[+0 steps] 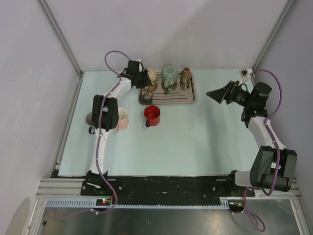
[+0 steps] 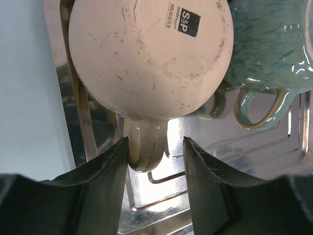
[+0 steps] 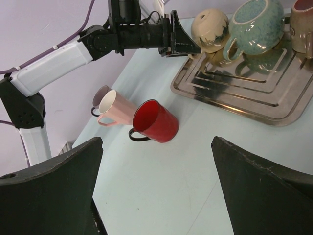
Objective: Turn the mug right side up
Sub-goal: Turn over the cup on the tray.
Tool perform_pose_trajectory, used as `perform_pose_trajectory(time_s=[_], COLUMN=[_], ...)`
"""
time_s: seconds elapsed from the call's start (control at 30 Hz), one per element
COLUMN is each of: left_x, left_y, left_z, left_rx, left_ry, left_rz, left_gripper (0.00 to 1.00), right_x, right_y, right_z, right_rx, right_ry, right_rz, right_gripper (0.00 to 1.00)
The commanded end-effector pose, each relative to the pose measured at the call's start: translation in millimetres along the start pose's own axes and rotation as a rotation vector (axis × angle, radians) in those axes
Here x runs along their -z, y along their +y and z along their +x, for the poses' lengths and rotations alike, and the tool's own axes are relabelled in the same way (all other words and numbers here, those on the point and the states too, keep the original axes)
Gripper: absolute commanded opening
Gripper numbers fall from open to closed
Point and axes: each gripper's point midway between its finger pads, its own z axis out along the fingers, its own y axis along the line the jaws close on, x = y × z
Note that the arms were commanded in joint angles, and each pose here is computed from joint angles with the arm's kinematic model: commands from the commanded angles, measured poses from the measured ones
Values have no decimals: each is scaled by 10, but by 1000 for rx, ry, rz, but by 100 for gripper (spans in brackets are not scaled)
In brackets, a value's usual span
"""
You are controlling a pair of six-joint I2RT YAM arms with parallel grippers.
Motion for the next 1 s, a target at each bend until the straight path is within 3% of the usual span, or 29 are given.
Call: perform_pose_trajectory(time_s=[0.0, 0.2, 0.63, 0.77, 0.97], left_x=[110, 116, 259, 370, 641], left_y=[-168, -130, -41, -9, 75], left_z=[-274, -326, -342, -282, -237], left_rx=[-3, 2, -58, -116, -239], left_ry=[-72, -92, -109, -100, -110], left_rz=[20, -10, -73, -102, -202], left_gripper=[52, 46, 19, 19, 28], right_x=[36, 40, 41, 35, 34], right_y=[137, 144, 161, 164, 182], right_z=[-102, -107, -105, -102, -97], right_rx=[50, 47, 33, 26, 21], right_ry=[-24, -25, -22, -21, -18], right_rz=[-32, -32, -39, -41, -49], right_gripper=[99, 100, 100, 99, 100])
